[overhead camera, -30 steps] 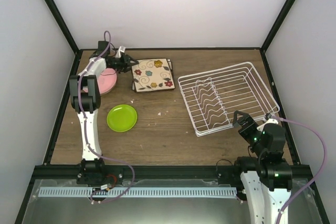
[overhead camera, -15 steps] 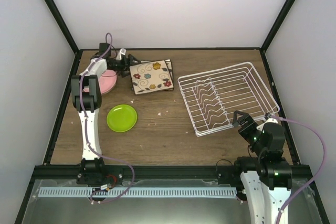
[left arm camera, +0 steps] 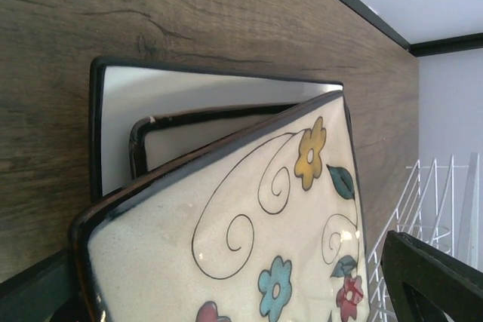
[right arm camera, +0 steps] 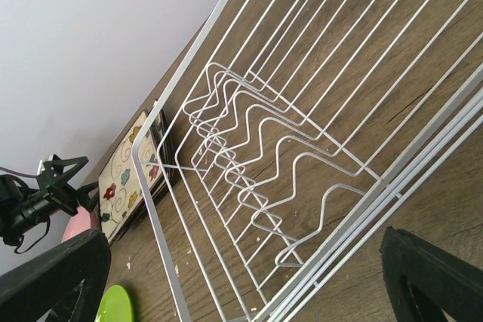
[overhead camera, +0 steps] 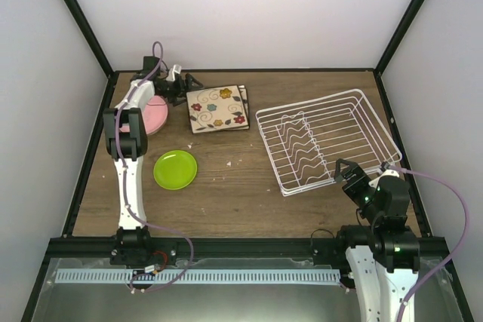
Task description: Unload the plates from the dish rack
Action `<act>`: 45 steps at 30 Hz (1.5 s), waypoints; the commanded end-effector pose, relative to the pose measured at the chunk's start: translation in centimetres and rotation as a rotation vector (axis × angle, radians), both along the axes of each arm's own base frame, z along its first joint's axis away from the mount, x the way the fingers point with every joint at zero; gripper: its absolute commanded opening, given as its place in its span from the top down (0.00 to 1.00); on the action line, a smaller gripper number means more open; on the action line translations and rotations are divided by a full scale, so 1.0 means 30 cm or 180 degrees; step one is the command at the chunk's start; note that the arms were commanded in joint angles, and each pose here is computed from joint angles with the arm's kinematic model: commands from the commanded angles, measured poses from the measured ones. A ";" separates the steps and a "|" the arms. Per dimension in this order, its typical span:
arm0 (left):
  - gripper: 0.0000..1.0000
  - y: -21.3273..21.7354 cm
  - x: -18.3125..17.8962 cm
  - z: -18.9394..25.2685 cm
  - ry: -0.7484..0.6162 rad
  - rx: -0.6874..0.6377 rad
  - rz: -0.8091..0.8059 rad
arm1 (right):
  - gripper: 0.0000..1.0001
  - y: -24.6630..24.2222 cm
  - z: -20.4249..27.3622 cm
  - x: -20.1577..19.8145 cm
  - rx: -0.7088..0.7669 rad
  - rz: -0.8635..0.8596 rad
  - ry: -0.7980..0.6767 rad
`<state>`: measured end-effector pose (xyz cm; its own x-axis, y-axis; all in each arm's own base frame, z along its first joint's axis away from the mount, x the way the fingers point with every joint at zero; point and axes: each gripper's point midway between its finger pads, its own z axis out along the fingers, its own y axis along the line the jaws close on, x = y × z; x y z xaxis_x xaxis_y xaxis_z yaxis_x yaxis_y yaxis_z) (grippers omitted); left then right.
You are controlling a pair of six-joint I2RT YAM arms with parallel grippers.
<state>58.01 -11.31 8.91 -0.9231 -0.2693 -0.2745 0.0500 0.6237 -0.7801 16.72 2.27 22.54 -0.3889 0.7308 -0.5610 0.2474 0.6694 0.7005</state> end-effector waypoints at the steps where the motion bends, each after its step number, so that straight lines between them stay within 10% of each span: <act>1: 0.00 -0.017 0.043 0.009 -0.0223 0.0121 -0.0089 | 0.00 -0.003 0.008 0.012 -0.0060 0.0011 -0.0041; 24: 0.00 -0.045 0.151 -0.008 -0.0735 0.1106 -0.0107 | 0.00 -0.007 -0.013 0.035 -0.0084 -0.0005 0.0035; 37: 0.00 0.097 0.193 0.320 -0.1592 0.1940 0.0364 | 0.00 -0.020 0.078 0.091 -0.0444 0.0085 -0.0184; 45: 0.00 0.141 -0.018 0.504 -0.1804 0.2227 0.0334 | 0.00 0.042 0.197 0.284 -0.0680 0.0571 -0.0446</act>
